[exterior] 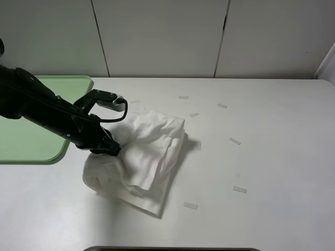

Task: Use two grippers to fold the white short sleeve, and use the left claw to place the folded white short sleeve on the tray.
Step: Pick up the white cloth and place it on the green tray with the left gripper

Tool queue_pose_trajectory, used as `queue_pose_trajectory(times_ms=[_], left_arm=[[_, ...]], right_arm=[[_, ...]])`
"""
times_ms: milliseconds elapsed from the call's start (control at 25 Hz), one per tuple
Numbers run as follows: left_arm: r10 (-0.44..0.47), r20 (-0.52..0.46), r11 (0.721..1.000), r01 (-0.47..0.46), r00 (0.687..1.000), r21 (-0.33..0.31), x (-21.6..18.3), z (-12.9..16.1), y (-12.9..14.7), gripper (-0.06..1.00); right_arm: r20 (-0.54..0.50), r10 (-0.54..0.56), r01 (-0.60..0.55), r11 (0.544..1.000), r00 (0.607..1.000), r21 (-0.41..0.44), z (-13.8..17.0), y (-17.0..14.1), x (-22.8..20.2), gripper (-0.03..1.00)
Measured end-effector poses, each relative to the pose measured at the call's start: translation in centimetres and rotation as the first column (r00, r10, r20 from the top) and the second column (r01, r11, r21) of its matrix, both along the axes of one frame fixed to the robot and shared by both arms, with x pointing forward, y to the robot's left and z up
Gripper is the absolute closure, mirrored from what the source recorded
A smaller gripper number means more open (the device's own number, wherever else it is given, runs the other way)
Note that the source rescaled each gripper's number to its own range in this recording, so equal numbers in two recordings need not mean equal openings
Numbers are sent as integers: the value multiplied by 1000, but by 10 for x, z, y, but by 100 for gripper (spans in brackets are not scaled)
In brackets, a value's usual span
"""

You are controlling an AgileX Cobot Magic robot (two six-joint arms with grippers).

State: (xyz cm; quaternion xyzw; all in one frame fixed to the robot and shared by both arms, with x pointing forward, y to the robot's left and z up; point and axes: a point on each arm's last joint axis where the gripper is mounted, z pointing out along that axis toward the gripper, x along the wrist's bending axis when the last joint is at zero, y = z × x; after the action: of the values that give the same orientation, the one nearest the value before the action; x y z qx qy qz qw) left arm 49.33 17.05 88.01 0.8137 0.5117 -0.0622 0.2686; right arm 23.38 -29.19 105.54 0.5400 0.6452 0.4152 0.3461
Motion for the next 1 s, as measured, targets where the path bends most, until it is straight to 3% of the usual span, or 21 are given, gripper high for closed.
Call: queue_pose_trajectory(times_ms=[40,80,160,200,400,640,1000], left_arm=[[-20,30,999,19,999,34,3,4,3,81],[-123,114,984,106,986,145,9,15,11,81],[-202,181,955,154,962,252,17,27,21,81],[-202,181,955,154,962,252,17,27,21,81],[-217,229,898,102,949,428,34,35,52,81],[-88,262,855,-62,961,515,50,42,92,81],[137,324,791,-300,936,534,66,57,138,81]], right_arm=[[0,0,0,1000,1000,0,0,0,0,-3],[0,0,0,1000,1000,0,0,0,0,-3],[0,0,0,1000,1000,0,0,0,0,-3],[0,0,0,1000,1000,0,0,0,0,-3],[0,0,0,1000,1000,0,0,0,0,-3],[0,0,0,1000,1000,0,0,0,0,-3],[0,0,0,1000,1000,0,0,0,0,-3]])
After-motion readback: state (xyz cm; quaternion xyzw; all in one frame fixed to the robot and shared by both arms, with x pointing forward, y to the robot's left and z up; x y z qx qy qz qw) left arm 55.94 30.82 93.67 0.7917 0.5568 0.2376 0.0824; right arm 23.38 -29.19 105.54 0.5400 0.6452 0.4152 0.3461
